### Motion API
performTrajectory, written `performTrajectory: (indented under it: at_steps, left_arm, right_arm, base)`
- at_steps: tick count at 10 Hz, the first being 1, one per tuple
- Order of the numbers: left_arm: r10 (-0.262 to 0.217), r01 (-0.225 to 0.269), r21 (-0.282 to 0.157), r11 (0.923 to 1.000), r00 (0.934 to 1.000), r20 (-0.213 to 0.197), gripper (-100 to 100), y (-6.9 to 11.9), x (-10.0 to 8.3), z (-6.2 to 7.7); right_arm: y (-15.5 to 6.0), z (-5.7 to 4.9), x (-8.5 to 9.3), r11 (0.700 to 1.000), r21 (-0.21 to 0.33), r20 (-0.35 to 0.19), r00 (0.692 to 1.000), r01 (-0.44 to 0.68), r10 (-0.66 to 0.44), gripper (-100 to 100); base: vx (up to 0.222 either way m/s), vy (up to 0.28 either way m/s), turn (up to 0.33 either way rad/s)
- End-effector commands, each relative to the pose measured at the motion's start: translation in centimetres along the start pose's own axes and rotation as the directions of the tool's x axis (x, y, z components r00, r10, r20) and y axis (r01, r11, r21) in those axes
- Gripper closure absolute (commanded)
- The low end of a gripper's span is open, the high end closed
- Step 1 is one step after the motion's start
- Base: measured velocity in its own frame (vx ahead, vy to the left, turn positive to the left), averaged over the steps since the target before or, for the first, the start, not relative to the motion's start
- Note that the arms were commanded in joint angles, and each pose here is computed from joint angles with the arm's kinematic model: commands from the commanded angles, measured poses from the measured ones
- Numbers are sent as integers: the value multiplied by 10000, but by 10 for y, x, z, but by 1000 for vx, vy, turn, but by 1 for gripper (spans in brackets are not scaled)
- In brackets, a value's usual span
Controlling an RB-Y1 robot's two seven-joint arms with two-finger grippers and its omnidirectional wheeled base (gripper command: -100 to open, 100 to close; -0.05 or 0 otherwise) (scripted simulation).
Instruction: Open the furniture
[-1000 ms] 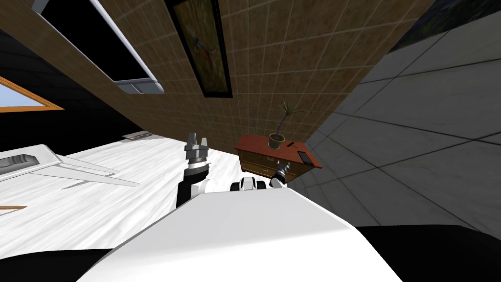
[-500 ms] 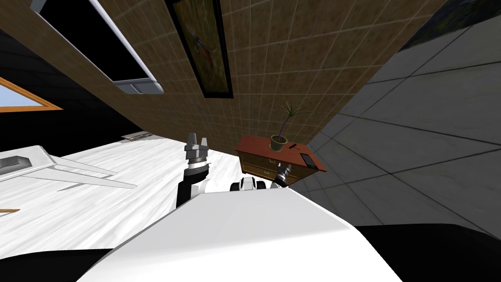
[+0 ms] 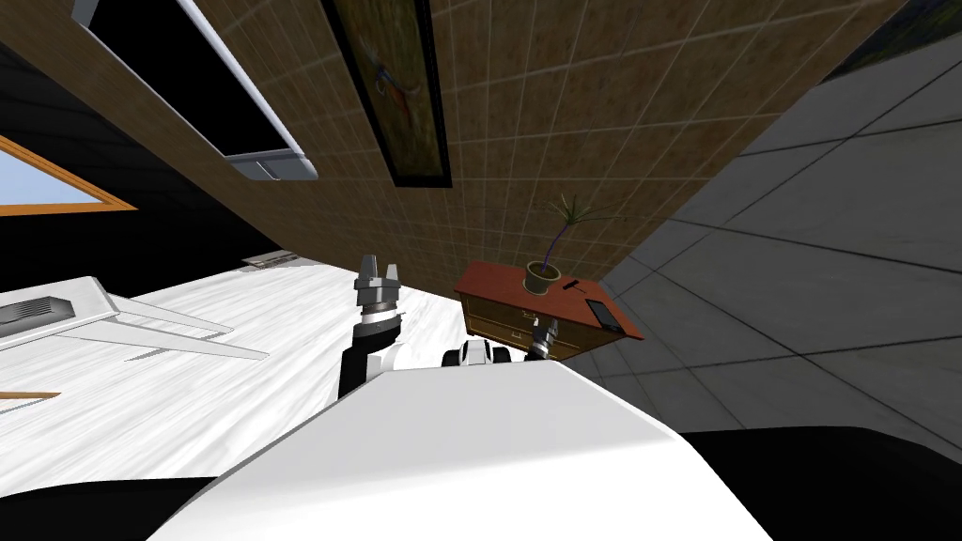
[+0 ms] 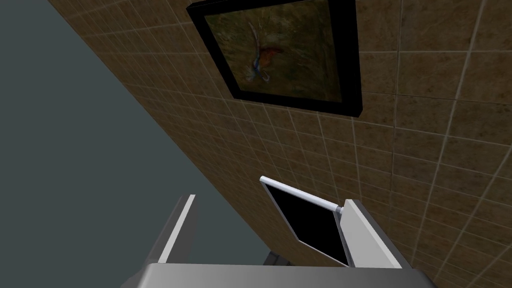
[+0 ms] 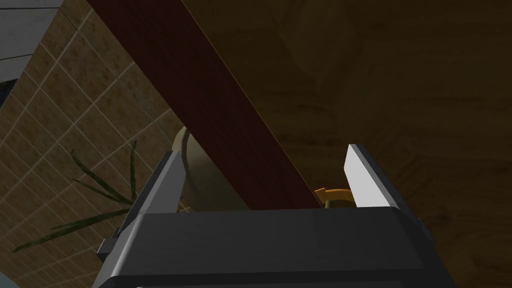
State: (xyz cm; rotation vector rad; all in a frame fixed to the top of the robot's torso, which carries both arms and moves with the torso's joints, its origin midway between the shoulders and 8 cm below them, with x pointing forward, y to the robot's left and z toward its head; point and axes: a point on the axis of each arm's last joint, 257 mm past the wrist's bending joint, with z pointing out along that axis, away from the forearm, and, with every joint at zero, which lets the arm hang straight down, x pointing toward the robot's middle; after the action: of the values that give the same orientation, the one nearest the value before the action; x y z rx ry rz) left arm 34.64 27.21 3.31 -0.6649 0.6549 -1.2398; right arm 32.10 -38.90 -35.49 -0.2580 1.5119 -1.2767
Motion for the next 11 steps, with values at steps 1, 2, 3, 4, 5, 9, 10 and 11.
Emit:
performTrajectory:
  at_steps: [1,2,3,4,5,9,10,11]
  left_arm:
    - [0,0,0,10000,10000,0,0,0,0,0]
    - [0,0,0,10000,10000,0,0,0,0,0]
    - [1,-1,0,10000,10000,0,0,0,0,0]
    - [1,-1,0,10000,10000,0,0,0,0,0]
    - [1,-1,0,10000,10000,0,0,0,0,0]
    - [0,0,1,10000,10000,0,0,0,0,0]
    - [0,0,0,10000,10000,0,0,0,0,0]
    - [0,0,1,10000,10000,0,0,0,0,0]
  right_arm:
    - [2,-18,-2,9979,-19,524,9965,650,-648,-100]
    - [3,-30,-1,9947,-54,813,9914,1028,-1020,-100]
    - [4,-42,-1,9909,-105,1086,9852,1343,-1324,-100]
    - [4,-42,0,9907,-100,1082,9850,1359,-1341,-100]
    - [5,-54,1,9862,-153,1326,9780,1646,-1612,-100]
    - [10,-96,6,9672,-421,2111,9485,2503,-2363,-100]
    - [9,-88,6,9711,-383,1975,9544,2356,-2238,-100]
    - [6,-82,6,9703,-365,1980,9534,2392,-2276,-100]
  base:
    - [73,21,-8]
    - [63,1,40]
    - [85,16,61]
    - [54,15,10]
    - [44,15,20]
    - [30,16,-11]
    - [0,10,-19]
    - [0,0,0]
